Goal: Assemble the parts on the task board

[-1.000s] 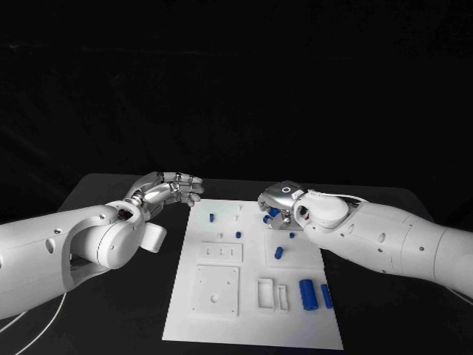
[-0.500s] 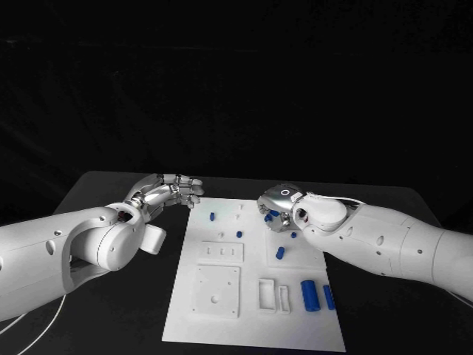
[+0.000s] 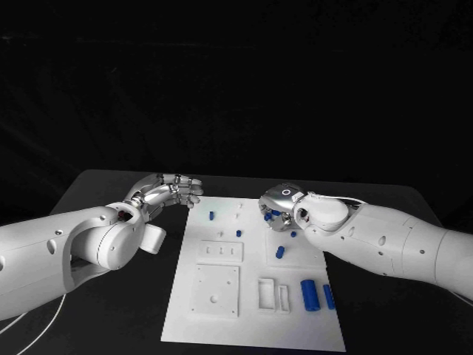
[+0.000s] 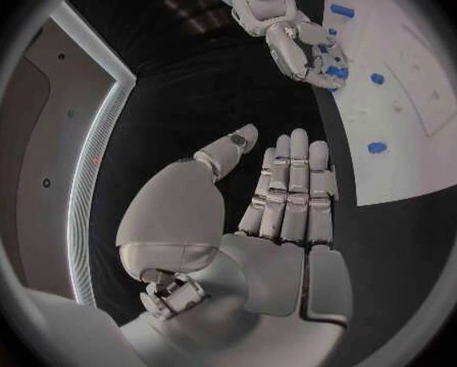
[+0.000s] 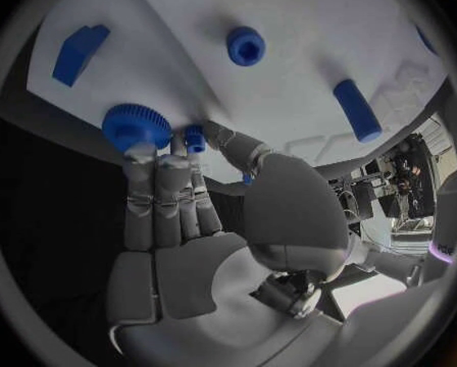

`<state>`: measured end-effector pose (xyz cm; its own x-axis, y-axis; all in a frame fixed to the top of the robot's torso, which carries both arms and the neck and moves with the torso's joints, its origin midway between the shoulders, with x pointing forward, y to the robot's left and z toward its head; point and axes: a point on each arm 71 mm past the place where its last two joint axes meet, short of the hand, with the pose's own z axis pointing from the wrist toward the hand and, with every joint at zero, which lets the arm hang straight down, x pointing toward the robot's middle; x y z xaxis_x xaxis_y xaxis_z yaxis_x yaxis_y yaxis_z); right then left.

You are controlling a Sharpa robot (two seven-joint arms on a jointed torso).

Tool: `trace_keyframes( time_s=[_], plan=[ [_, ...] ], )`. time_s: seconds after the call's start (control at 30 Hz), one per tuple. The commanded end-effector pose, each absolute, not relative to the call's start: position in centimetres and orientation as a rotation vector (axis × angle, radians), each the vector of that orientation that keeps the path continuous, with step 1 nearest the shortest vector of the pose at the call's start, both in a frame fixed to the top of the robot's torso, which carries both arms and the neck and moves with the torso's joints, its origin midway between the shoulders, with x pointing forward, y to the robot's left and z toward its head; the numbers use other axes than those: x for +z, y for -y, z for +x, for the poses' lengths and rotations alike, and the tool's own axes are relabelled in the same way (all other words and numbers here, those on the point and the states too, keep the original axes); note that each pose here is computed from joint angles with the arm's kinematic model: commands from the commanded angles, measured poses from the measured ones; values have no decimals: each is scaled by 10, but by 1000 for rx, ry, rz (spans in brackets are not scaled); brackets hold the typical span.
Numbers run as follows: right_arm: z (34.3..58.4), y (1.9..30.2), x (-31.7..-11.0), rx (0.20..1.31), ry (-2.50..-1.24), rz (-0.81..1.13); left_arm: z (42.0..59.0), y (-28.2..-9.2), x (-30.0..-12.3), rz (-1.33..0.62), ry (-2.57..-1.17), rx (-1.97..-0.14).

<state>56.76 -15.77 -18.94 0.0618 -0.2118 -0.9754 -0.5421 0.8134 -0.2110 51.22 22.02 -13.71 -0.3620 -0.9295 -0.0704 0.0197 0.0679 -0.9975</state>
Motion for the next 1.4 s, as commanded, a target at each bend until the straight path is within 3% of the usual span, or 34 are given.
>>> trace_keyframes(
  time_s=[0.03,0.9,1.4],
  plan=[
    [566,158,-194,258,-1536,-653,512,-218,-136,-939,-1510,-1441],
    [558,144,-170,271,-1323,-534,513,-221,-136,-945,-1508,-1431],
    [563,117,-163,258,-1298,-527,513,-217,-136,-942,-1511,-1434]
  ],
)
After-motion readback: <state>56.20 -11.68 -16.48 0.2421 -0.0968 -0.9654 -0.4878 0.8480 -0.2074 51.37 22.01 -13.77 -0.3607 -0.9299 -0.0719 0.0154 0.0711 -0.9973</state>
